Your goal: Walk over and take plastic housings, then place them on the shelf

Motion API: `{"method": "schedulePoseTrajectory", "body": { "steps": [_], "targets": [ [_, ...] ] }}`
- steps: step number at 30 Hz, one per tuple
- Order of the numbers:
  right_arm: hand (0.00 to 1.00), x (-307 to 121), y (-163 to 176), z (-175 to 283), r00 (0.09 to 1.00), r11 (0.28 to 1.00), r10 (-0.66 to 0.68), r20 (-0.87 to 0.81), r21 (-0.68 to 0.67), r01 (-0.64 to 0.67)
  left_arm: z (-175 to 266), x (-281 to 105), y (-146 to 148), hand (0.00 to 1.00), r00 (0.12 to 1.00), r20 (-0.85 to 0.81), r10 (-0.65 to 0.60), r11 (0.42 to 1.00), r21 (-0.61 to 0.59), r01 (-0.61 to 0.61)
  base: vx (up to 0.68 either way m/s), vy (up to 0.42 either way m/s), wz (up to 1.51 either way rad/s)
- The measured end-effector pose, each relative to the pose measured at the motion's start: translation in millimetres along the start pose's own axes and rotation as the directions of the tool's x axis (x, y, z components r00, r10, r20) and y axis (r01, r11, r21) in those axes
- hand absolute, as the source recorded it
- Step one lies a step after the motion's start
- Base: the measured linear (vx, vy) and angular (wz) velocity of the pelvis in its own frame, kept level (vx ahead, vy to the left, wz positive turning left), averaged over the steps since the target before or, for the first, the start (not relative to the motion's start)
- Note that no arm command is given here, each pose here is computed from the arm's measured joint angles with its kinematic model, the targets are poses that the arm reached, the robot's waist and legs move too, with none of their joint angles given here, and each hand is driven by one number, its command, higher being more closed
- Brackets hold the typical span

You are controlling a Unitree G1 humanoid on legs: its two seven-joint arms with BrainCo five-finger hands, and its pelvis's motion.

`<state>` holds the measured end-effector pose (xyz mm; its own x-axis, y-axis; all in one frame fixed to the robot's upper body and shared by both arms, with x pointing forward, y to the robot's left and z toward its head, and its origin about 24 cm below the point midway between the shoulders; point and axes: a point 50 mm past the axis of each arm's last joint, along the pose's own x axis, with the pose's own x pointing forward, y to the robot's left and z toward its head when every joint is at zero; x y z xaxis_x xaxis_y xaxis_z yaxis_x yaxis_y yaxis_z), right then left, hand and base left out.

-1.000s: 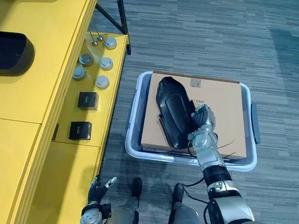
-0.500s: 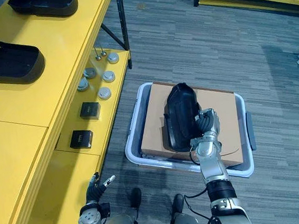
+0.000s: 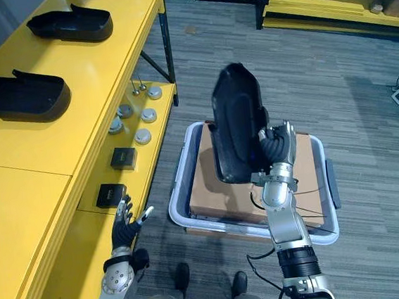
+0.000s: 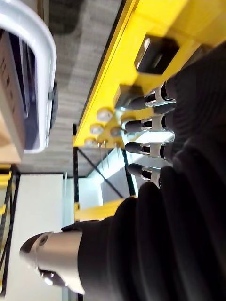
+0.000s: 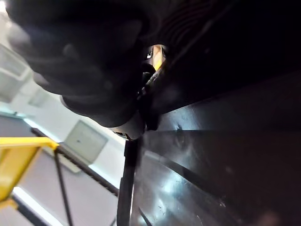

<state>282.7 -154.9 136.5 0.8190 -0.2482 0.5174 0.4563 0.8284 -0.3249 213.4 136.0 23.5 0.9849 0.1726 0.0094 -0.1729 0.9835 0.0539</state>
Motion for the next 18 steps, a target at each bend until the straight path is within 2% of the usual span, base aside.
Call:
{"method": "schedulePoseTrajectory", "body": {
  "steps": [3,9,15,16,18],
  "targets": [
    [1.00,-1.5,6.0,19.4,0.996,0.999,0.021,0.089,0.026,-0.023,23.5,8.1,-14.2,0.00,0.994,0.105,-0.038,0.999,-0.034,0.042,-0.02,-0.010,-0.03],
    [1.00,-8.3,23.0,50.9,0.974,0.991,0.085,0.209,0.086,-0.105,47.2,16.5,-44.6,0.00,0.970,0.203,-0.135,0.987,-0.054,0.148,-0.02,-0.015,-0.09],
    [1.00,-21.5,40.1,79.2,0.941,0.964,0.137,0.311,0.178,-0.199,70.2,23.2,-54.7,0.00,0.952,0.283,-0.114,0.988,-0.068,0.138,-0.02,-0.014,-0.12],
    [1.00,-23.8,42.7,80.3,0.941,0.958,0.145,0.306,0.195,-0.211,70.6,23.6,-53.7,1.00,0.955,0.280,-0.099,0.990,-0.069,0.123,0.00,-0.012,-0.09],
    [1.00,-25.8,44.2,80.3,0.941,0.954,0.152,0.301,0.204,-0.220,71.3,24.9,-53.6,1.00,0.958,0.276,-0.083,0.992,-0.070,0.106,0.00,-0.008,-0.02]
  ]
}}
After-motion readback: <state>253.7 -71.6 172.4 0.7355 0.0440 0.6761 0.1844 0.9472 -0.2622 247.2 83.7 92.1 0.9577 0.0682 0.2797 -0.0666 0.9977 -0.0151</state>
